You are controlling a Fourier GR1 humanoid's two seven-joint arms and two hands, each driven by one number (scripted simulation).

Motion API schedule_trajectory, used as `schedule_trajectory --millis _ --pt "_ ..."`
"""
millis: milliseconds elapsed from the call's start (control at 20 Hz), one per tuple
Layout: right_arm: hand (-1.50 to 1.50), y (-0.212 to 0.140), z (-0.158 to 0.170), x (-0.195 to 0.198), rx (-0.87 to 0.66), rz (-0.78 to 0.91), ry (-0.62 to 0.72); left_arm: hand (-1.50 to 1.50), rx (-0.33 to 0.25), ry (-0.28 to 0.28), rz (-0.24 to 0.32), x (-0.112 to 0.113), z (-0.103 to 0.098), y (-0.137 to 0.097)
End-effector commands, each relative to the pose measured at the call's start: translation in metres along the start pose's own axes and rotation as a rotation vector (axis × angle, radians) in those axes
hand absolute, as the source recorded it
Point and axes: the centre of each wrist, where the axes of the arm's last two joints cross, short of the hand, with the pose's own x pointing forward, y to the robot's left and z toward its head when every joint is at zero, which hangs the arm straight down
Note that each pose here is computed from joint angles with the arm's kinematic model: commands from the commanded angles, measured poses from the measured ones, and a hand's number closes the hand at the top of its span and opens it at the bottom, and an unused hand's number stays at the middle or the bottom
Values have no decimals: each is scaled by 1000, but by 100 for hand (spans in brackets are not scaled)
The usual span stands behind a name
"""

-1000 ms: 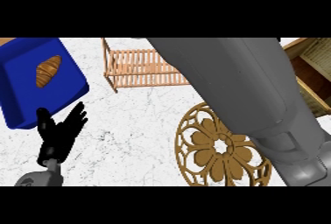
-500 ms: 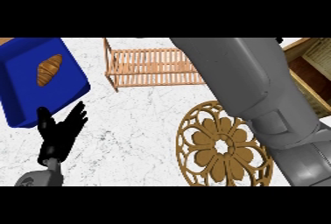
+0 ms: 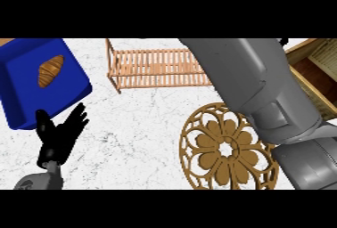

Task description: Pick the cupcake from the placemat and place it in the tiered shelf

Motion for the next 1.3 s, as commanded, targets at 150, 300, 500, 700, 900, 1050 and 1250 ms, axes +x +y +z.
schedule_trajectory --millis 150,300,500,700,900,1050,1250 --pt "150 -1 -8 -14 3 -12 -21 0 15 17 -2 -14 1 -6" --pt "150 -8 -12 -12 32 122 -16 0 -3 8 9 -21 7 -6" --pt "-150 -6 -10 -13 -77 -176 76 0 8 6 -2 1 -10 -16" --pt "-150 -10 -7 1 -100 -285 99 0 14 15 10 11 -1 10" --pt "-150 -30 -10 -3 -126 -476 92 0 -1 7 -1 -18 7 0" --pt "-150 -33 -11 -3 -141 -593 109 0 5 2 -5 -9 -4 6" --pt "-150 -40 -12 -11 -247 -686 148 0 -5 28 2 -3 0 14"
